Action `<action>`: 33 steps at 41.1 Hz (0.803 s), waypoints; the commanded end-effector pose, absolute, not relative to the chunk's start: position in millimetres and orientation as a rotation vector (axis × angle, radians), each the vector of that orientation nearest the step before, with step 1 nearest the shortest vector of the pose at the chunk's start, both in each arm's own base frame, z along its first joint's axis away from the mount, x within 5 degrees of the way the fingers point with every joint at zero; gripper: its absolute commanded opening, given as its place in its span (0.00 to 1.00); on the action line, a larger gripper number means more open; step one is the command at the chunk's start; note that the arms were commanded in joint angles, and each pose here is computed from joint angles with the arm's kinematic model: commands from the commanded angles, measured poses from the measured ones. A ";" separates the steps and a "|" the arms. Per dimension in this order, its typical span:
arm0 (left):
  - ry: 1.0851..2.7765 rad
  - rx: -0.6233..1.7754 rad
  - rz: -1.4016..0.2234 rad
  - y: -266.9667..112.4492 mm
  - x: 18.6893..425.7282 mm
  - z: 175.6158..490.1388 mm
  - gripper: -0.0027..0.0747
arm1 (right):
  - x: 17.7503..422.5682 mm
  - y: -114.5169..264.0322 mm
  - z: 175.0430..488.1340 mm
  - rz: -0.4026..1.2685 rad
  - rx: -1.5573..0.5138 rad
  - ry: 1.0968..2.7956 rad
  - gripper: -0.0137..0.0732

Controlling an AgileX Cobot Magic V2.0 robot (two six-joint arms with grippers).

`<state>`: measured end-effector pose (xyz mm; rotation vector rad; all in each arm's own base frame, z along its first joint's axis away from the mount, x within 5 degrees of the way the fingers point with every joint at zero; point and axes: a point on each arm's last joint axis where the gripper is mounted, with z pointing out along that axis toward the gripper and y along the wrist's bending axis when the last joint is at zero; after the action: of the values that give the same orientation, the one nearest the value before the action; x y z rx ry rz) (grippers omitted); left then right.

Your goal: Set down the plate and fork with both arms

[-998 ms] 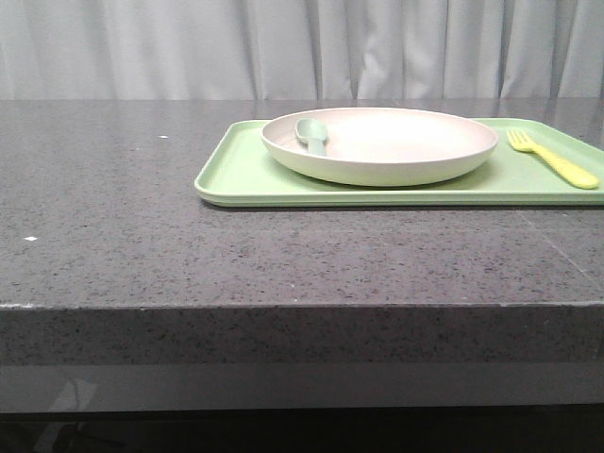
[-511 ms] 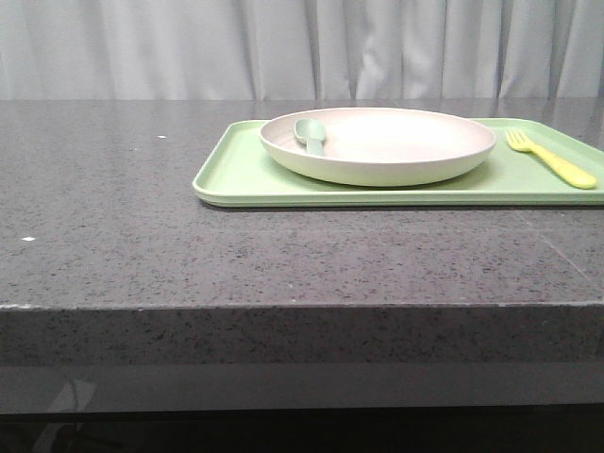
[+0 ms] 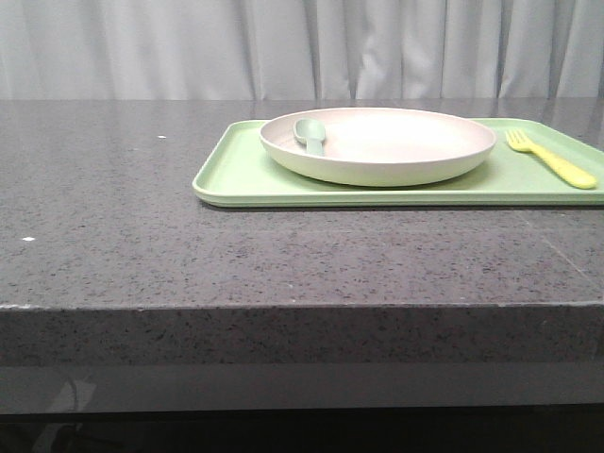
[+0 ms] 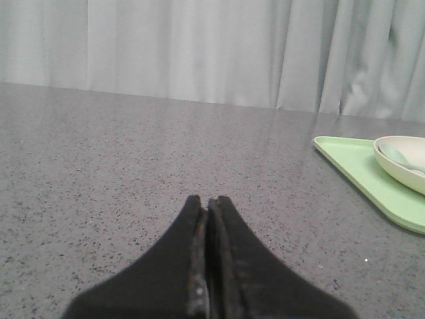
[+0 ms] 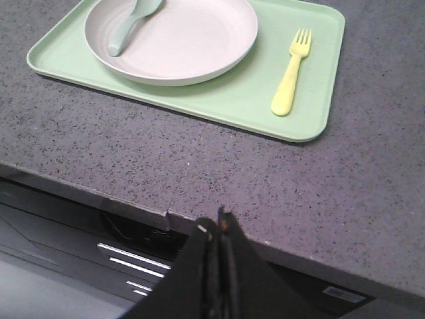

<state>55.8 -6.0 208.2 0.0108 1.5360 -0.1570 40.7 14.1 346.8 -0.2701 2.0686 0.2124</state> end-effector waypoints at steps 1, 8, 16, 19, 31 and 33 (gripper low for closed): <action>1.411 0.005 -0.176 -5.8 53.2 216.2 0.01 | 43.9 14.6 359.1 0.213 -0.263 1.981 0.08; 1.387 0.006 -0.175 -5.7 52.8 218.4 0.01 | 43.9 14.6 359.1 0.213 -0.263 1.981 0.08; 1.365 -0.018 -0.147 -3.8 52.6 220.3 0.01 | 43.9 14.6 359.1 0.213 -0.263 1.981 0.08; 1.365 -0.030 -0.142 -3.2 52.6 220.3 0.01 | 43.9 14.6 359.1 0.213 -0.263 1.981 0.08; 1.365 -0.030 -0.142 -3.2 52.6 220.3 0.01 | 43.9 14.6 359.1 0.213 -0.263 1.981 0.08; 1.365 -0.030 -0.142 -3.2 52.6 220.3 0.01 | 43.9 14.6 359.1 0.213 -0.263 1.981 0.08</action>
<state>55.6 -3.6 214.5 -0.0193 1.4660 -0.1280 40.7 14.1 346.8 -0.2701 2.0686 0.2124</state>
